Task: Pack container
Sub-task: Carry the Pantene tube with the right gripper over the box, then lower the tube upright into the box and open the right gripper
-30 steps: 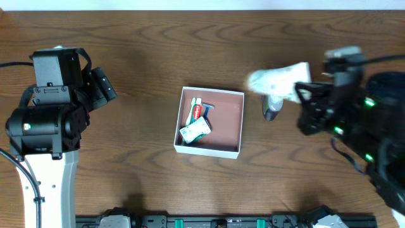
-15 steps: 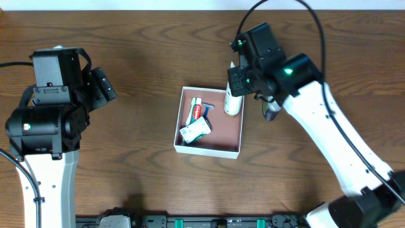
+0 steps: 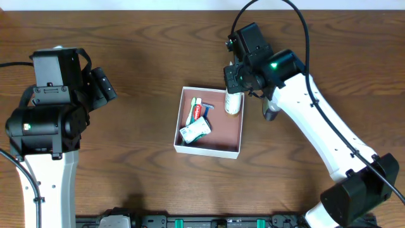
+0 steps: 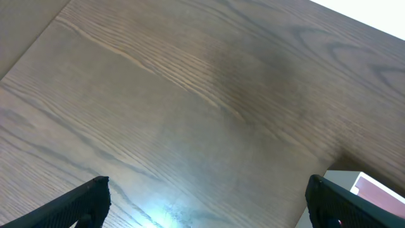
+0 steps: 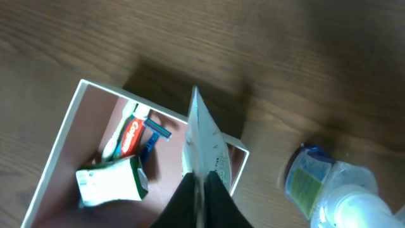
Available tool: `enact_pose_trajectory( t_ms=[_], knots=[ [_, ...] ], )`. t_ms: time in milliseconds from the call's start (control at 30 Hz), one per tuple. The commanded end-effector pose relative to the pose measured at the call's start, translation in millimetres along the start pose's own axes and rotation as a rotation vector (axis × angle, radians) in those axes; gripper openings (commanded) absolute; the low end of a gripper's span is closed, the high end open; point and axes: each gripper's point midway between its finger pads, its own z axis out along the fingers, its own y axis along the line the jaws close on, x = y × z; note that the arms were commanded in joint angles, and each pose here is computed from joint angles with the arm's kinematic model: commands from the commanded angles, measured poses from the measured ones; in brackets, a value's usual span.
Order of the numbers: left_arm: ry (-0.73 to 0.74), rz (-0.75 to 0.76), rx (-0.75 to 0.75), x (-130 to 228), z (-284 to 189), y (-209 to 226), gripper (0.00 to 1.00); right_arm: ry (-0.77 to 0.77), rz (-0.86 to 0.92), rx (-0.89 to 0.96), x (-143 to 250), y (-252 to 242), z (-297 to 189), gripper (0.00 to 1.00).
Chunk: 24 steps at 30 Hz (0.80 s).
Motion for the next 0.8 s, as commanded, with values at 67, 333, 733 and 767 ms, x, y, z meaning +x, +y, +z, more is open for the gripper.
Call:
enact_pose_trajectory(
  t_ms=[67, 333, 733, 767],
  knots=[
    [-0.012, -0.001, -0.017, -3.4, -1.8, 4.2, 0.98, -0.028, -0.004, 0.002, -6.6, 1.7, -5.9, 0.29],
    [-0.012, -0.001, -0.017, -3.4, -1.8, 4.2, 0.98, -0.145, -0.030, -0.034, -19.0, 3.4, -54.3, 0.74],
    [-0.012, -0.001, -0.017, -3.4, -1.8, 4.2, 0.98, -0.366, 0.054, 0.109, -12.2, -68.7, -170.8, 0.94],
    [-0.012, -0.001, -0.017, -3.4, -1.8, 4.2, 0.98, -0.345, 0.066, 0.128, -8.4, -75.8, -168.1, 0.93]
  ],
)
